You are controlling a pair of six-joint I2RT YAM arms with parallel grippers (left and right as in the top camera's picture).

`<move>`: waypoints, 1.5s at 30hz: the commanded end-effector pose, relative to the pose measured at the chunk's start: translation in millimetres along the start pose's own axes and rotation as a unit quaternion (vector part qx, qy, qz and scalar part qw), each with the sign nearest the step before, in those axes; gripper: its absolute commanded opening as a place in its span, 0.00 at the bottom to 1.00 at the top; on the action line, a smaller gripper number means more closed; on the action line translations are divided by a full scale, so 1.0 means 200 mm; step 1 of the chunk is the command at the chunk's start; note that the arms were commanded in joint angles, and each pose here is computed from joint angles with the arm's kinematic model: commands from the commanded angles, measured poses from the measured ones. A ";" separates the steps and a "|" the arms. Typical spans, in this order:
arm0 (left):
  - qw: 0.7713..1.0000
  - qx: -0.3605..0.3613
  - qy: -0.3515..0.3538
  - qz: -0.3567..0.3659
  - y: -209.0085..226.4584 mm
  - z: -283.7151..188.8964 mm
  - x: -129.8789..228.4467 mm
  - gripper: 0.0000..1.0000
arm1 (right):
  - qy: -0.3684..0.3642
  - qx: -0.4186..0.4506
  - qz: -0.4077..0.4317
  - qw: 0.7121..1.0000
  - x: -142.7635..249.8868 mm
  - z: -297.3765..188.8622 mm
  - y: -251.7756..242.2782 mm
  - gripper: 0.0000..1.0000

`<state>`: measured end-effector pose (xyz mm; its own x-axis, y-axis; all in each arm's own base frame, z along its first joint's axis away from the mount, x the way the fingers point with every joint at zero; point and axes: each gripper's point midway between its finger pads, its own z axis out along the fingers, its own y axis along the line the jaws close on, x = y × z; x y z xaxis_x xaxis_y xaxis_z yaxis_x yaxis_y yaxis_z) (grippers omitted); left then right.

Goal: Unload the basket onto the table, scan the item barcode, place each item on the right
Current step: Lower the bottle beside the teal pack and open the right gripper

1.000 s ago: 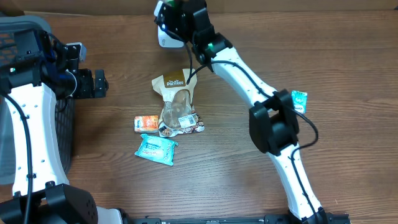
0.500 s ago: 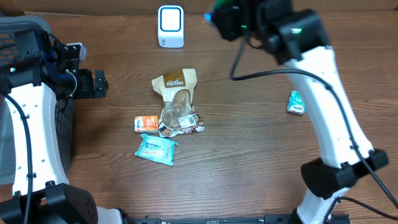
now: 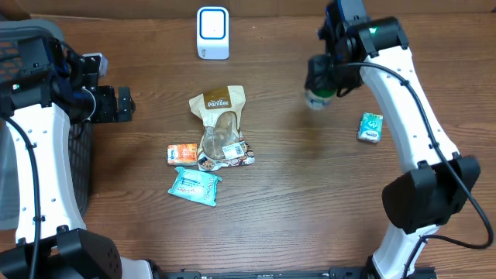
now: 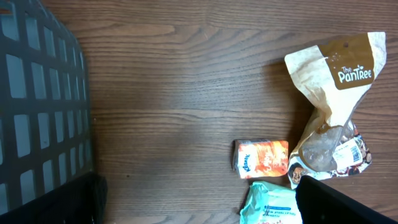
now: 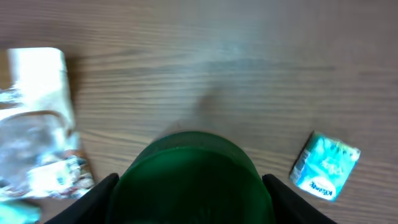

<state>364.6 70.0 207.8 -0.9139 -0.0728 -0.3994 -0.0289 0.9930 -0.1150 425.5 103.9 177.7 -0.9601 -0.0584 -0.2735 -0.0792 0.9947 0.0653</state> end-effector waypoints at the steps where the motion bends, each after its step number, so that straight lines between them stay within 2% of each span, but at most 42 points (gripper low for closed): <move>1: 1.000 -0.003 -0.006 0.009 0.01 -0.01 -0.03 0.99 | 0.025 0.007 0.029 0.999 0.06 0.12 -0.10 0.22; 6: 1.000 -0.003 -0.006 0.009 0.01 -0.01 -0.03 1.00 | 0.050 0.018 0.059 0.997 0.15 0.27 -0.25 0.23; 14: 1.000 -0.003 -0.006 0.009 0.01 -0.01 -0.03 1.00 | 0.050 0.027 0.096 0.994 0.19 0.37 -0.41 0.23; 27: 1.000 -0.003 -0.006 0.009 0.01 -0.01 -0.03 1.00 | 0.076 0.031 0.095 0.992 0.24 0.52 -0.43 0.23; 35: 1.000 -0.003 -0.006 0.009 0.01 -0.01 -0.03 0.99 | 0.079 0.080 0.092 0.989 0.25 0.52 -0.51 0.24; 45: 1.000 -0.003 -0.006 0.009 0.01 -0.01 -0.03 0.99 | 0.088 0.112 0.089 0.986 0.28 0.51 -0.57 0.31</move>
<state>364.6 70.0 207.7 -0.9140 -0.0729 -0.3991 -0.0288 0.9929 -0.1154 410.9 2.4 65.3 -0.9846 0.1234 -0.1236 0.1337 0.9878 -0.0793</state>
